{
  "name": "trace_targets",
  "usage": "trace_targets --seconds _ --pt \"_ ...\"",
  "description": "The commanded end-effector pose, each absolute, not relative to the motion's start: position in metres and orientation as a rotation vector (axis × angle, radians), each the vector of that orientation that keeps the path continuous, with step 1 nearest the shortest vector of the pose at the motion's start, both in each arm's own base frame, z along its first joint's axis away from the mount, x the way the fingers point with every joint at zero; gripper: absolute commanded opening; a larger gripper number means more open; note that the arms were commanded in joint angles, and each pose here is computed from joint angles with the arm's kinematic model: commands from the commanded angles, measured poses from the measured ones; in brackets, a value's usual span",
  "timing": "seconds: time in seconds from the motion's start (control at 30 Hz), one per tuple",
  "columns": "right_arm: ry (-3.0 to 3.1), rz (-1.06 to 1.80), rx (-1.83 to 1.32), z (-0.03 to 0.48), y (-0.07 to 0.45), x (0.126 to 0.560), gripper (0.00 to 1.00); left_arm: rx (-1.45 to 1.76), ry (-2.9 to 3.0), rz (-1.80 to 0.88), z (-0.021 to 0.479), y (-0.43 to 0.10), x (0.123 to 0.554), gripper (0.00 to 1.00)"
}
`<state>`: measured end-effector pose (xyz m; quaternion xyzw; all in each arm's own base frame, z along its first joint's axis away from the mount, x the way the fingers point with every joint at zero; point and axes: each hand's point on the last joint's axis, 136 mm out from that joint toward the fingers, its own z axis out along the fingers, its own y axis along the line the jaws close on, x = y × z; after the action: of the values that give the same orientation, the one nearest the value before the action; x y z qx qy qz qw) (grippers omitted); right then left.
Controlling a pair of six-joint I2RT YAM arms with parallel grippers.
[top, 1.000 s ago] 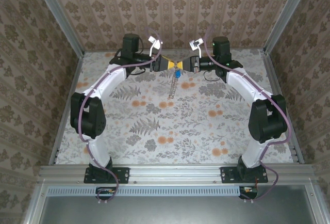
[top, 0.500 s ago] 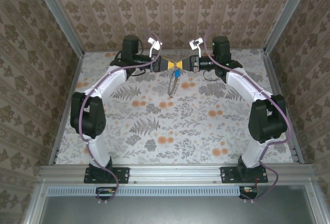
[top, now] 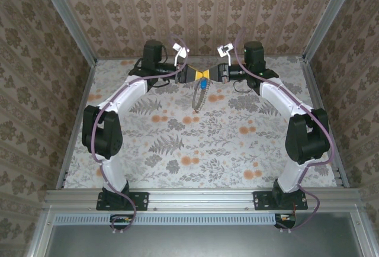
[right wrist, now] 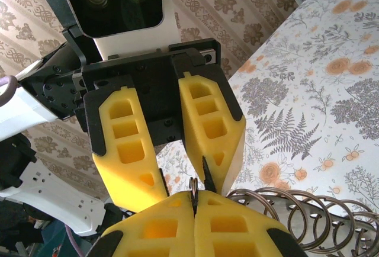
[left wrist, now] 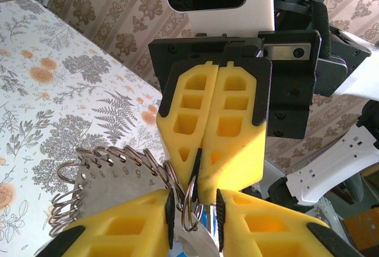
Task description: Put the keys on the keyring
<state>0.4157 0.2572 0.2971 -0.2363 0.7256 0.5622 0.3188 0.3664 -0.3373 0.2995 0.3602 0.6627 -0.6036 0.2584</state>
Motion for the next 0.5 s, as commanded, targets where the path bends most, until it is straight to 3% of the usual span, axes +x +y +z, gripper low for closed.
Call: trace_targets --seconds 0.0,0.47 --pt "1.872 1.492 -0.656 0.3011 0.2609 0.4142 0.00 0.999 1.759 -1.616 0.3076 -0.3394 0.3704 0.24" --pt "1.877 1.490 -0.658 0.2989 0.2605 0.4144 0.00 0.964 1.751 -1.607 0.3099 -0.3349 0.3782 0.23"
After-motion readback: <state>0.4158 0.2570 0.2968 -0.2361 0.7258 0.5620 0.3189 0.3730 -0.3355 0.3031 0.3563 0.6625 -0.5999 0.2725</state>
